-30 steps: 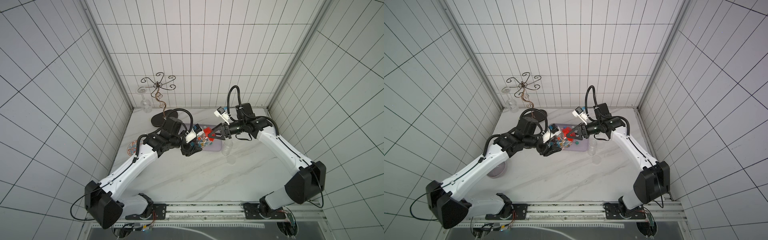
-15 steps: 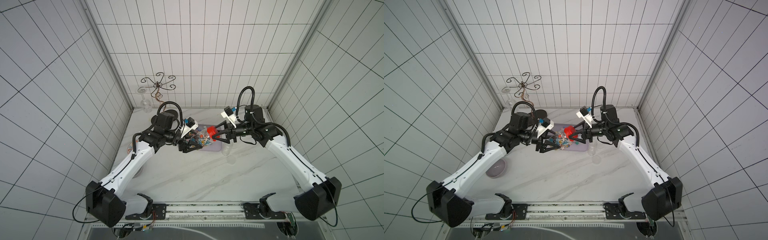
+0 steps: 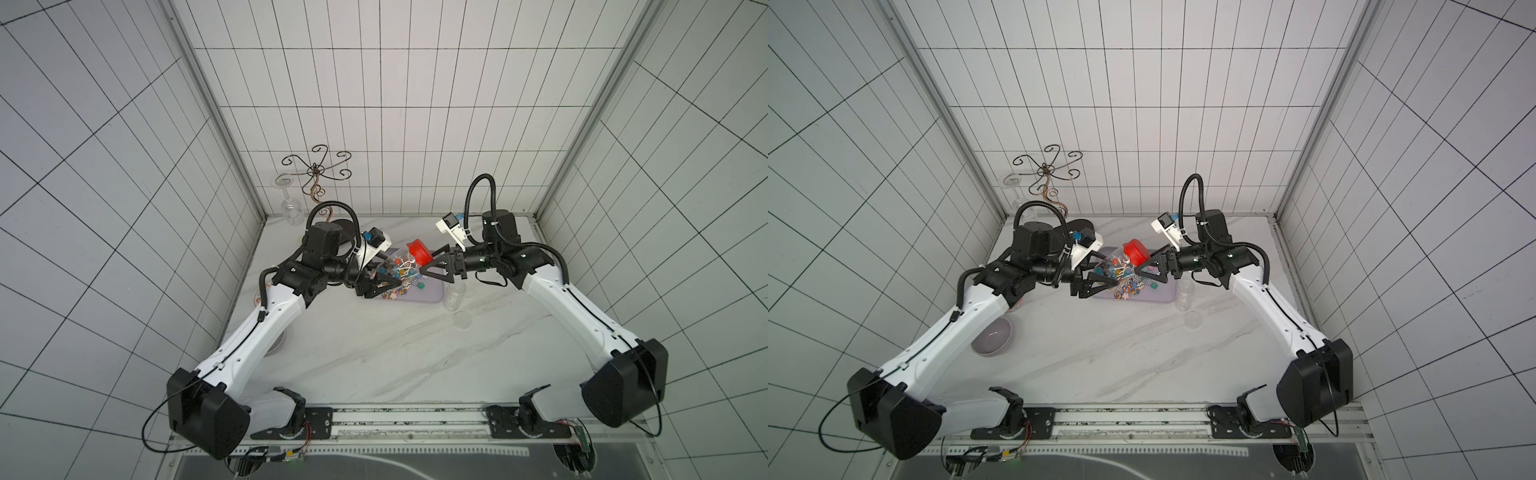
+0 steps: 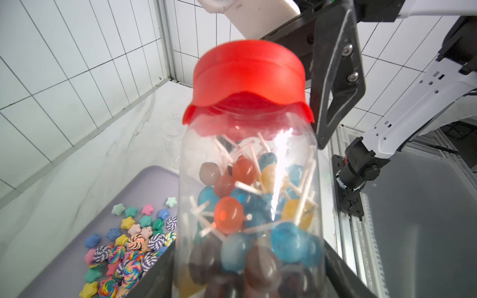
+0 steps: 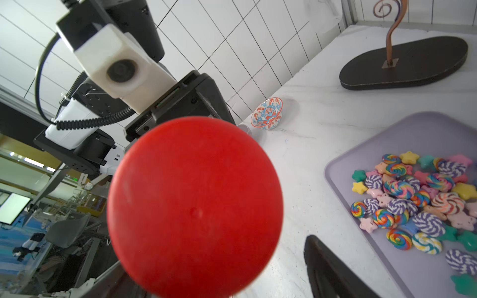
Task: Pour the candies out of the jar
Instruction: Unscrew the lid from the jar.
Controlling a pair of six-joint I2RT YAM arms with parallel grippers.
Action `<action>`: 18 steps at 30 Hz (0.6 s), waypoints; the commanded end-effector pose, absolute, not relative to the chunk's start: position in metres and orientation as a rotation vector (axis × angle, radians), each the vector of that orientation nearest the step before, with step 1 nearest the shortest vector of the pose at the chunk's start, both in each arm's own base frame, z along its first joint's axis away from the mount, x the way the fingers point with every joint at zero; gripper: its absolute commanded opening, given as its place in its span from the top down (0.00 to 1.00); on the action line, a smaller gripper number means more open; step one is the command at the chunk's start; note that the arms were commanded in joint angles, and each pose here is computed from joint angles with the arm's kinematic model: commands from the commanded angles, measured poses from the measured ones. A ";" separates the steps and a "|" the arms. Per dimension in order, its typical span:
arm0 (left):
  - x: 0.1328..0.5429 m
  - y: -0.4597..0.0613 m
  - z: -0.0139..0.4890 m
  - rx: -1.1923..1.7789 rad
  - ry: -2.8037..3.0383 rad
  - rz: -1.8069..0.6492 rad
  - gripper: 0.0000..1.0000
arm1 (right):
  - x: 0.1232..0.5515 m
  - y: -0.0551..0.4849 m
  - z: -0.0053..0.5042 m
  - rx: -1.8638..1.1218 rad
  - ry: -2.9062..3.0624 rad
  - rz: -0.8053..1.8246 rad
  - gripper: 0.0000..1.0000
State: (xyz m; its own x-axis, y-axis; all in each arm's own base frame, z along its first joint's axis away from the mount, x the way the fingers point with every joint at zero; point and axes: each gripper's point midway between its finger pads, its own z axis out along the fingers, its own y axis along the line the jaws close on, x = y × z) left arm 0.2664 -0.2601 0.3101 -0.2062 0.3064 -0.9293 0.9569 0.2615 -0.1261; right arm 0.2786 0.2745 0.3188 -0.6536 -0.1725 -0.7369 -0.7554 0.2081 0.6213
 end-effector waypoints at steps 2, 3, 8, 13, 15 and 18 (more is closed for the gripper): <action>0.261 -0.262 0.320 1.220 1.617 -0.846 0.39 | 0.300 0.254 0.360 -0.657 1.997 1.439 0.10; 0.264 -0.262 0.317 1.212 1.629 -0.801 0.39 | 0.302 0.250 0.364 -0.617 2.015 1.460 0.10; 0.273 -0.263 0.300 1.209 1.658 -0.598 0.39 | 0.296 0.242 0.384 -0.516 2.053 1.598 0.04; 0.276 -0.265 0.289 1.225 1.681 -0.445 0.39 | 0.311 0.236 0.365 -0.447 2.175 1.568 0.02; 0.277 -0.265 0.288 1.222 1.684 -0.423 0.39 | 0.314 0.238 0.356 -0.441 2.217 1.562 0.02; 0.279 -0.264 0.287 1.221 1.687 -0.405 0.39 | 0.314 0.241 0.344 -0.429 2.258 1.562 0.02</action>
